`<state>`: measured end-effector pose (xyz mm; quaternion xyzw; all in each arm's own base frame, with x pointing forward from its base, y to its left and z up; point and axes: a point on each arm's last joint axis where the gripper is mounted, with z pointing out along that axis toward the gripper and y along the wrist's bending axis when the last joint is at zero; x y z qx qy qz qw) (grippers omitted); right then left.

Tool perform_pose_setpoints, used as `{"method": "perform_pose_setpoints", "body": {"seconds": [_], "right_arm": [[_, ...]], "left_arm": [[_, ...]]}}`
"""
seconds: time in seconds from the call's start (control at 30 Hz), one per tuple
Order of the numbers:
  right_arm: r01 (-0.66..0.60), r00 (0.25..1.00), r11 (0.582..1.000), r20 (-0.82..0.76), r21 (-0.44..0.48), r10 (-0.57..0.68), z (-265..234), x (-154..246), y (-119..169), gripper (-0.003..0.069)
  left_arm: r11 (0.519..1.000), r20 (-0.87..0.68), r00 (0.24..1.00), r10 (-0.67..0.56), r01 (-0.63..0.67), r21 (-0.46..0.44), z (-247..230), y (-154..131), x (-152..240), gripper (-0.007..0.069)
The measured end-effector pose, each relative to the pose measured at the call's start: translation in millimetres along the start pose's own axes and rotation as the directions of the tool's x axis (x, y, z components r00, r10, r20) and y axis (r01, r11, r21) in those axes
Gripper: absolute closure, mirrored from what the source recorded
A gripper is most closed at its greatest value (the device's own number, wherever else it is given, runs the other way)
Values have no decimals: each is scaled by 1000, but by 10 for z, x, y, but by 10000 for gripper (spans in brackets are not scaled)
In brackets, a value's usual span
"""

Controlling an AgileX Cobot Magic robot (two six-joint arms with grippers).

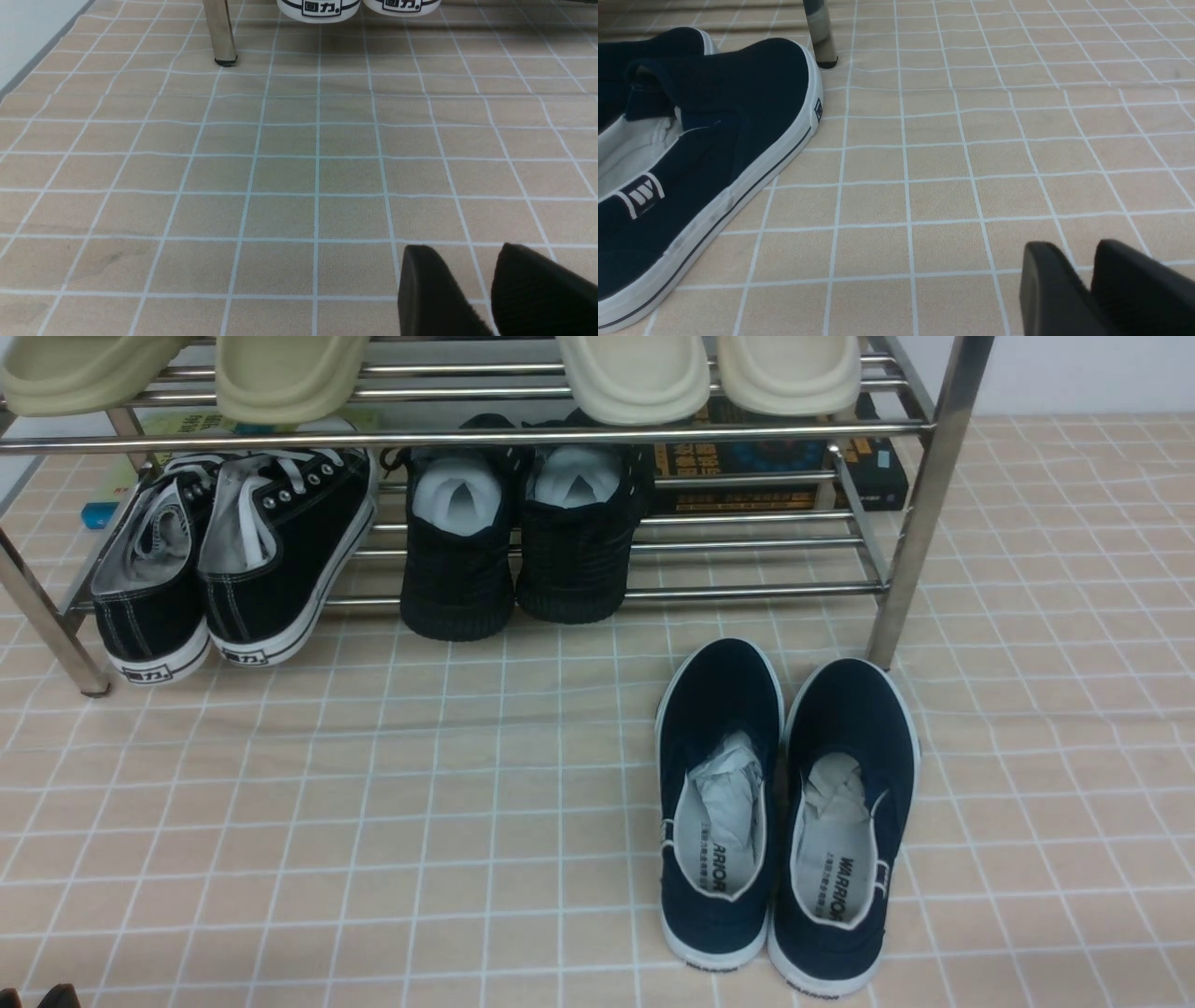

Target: Take the shoes off the shelf from the light coffee tablecloth by hand.

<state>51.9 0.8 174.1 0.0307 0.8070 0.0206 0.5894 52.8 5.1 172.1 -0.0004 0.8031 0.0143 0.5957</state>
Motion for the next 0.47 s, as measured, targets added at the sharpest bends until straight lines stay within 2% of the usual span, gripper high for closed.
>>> {"method": "perform_pose_setpoints", "body": {"seconds": [0.47], "right_arm": [[0, 1000, 1000, 0, 0, 0, 0, 0, 0, 480]], "left_arm": [[1000, 0, 1000, 0, 0, 0, 0, 0, 0, 386]]}}
